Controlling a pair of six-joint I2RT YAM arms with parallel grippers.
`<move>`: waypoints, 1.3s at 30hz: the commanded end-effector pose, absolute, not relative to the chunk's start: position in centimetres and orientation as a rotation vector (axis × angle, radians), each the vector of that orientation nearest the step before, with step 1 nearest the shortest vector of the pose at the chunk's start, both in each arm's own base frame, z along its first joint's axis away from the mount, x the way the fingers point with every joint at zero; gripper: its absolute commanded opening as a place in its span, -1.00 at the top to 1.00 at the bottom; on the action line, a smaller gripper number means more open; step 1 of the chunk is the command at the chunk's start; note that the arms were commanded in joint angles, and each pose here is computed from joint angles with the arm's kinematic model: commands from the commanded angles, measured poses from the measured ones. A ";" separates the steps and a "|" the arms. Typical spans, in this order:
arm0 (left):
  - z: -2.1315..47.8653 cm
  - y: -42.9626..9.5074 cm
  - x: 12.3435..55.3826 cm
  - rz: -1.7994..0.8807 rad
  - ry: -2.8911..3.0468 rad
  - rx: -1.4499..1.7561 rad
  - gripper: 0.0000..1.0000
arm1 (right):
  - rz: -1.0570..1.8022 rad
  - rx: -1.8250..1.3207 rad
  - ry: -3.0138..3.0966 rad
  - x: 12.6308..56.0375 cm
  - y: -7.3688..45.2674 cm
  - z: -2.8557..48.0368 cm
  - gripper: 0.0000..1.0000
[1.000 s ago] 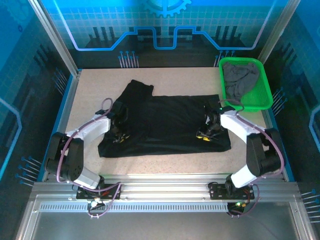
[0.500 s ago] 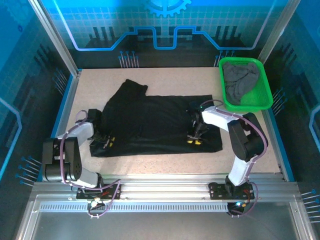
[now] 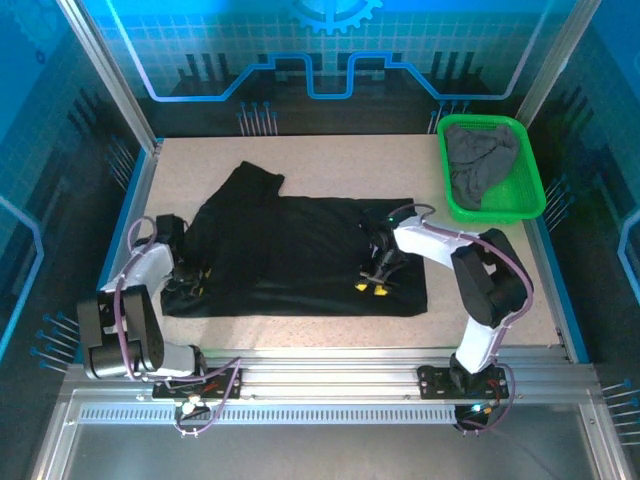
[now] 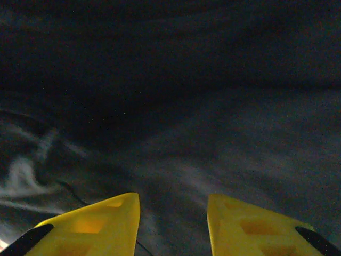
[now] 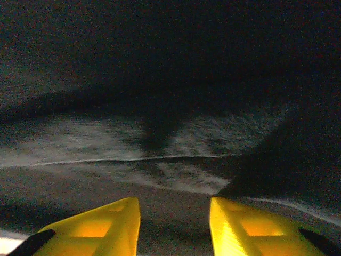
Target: Fold and stack the t-shirts
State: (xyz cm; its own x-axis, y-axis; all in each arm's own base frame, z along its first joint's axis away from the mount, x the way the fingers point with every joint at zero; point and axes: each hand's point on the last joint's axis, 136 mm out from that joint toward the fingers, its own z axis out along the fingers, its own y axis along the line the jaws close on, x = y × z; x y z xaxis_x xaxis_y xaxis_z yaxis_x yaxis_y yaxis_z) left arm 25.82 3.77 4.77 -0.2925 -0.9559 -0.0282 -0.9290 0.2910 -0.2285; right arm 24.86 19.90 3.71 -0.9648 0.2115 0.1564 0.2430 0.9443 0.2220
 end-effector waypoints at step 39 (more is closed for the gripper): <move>3.3 1.2 66.5 -0.348 2.343 -0.856 -0.13 | -0.802 -0.402 -3.257 37.6 17.1 14.7 0.11</move>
